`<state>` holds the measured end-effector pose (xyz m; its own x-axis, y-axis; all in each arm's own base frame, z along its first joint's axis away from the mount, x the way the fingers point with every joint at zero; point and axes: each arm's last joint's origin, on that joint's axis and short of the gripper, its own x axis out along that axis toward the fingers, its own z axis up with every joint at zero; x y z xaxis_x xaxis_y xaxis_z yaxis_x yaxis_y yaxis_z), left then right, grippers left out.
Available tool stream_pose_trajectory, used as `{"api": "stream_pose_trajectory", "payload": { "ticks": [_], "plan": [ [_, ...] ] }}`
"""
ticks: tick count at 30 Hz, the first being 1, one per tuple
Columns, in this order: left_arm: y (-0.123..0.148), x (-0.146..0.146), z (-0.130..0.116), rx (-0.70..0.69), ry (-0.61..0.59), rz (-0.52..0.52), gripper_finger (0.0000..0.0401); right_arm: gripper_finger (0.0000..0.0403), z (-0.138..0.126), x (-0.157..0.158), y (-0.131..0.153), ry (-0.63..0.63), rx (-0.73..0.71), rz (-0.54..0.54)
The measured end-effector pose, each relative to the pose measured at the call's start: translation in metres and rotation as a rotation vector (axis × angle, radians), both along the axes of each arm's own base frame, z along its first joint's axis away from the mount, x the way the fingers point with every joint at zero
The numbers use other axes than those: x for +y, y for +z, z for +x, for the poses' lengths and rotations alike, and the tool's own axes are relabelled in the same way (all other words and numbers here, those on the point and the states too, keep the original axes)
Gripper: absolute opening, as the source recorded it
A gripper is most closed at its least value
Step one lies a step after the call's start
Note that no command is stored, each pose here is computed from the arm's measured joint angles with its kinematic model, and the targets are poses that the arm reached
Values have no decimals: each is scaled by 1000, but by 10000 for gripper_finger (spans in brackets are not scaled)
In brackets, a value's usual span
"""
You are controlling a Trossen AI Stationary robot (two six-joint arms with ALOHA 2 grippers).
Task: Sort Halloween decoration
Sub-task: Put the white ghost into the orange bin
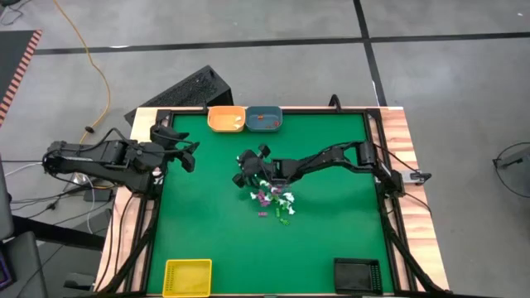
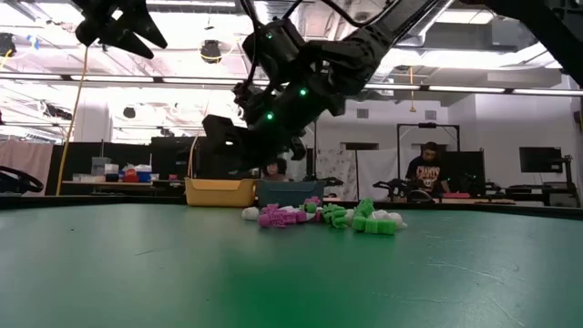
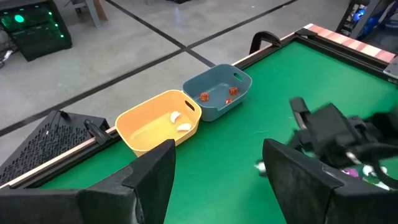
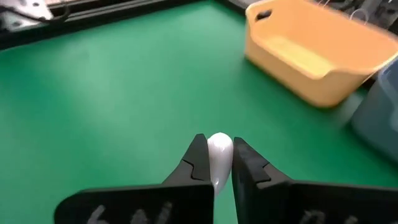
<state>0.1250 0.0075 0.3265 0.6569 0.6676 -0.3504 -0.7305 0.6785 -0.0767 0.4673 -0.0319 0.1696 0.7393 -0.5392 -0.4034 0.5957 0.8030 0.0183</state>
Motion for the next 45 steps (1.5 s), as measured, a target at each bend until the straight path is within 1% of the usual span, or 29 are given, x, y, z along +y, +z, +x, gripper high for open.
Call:
{"api": "stream_pose_trajectory", "payload": {
  "ticks": [7,12,16,24,26,32,35,41,45],
  "plan": [
    [2,1,0,-20,37,20,231,28,7,-27,17,23,-26,-22],
    [2,1,0,-38,43,8,231,28,10,-47,30,25,-39,-63],
    [2,1,0,-45,47,1,231,28,12,-63,43,45,-76,-63],
    [3,1,1,-67,54,-14,231,28,8,-100,59,-26,-120,-77],
    [3,1,1,-67,54,-14,231,28,7,-109,62,-28,-129,-74],
    [3,1,1,-67,54,-14,231,28,0,-136,66,-15,-149,-56],
    [3,1,1,-69,55,-16,231,28,-5,-149,66,15,-149,-41],
    [3,1,0,-66,60,-9,231,28,-12,-167,65,86,-143,-13],
    [3,1,0,-69,62,-11,231,28,-16,-176,63,101,-134,5]
  ]
}}
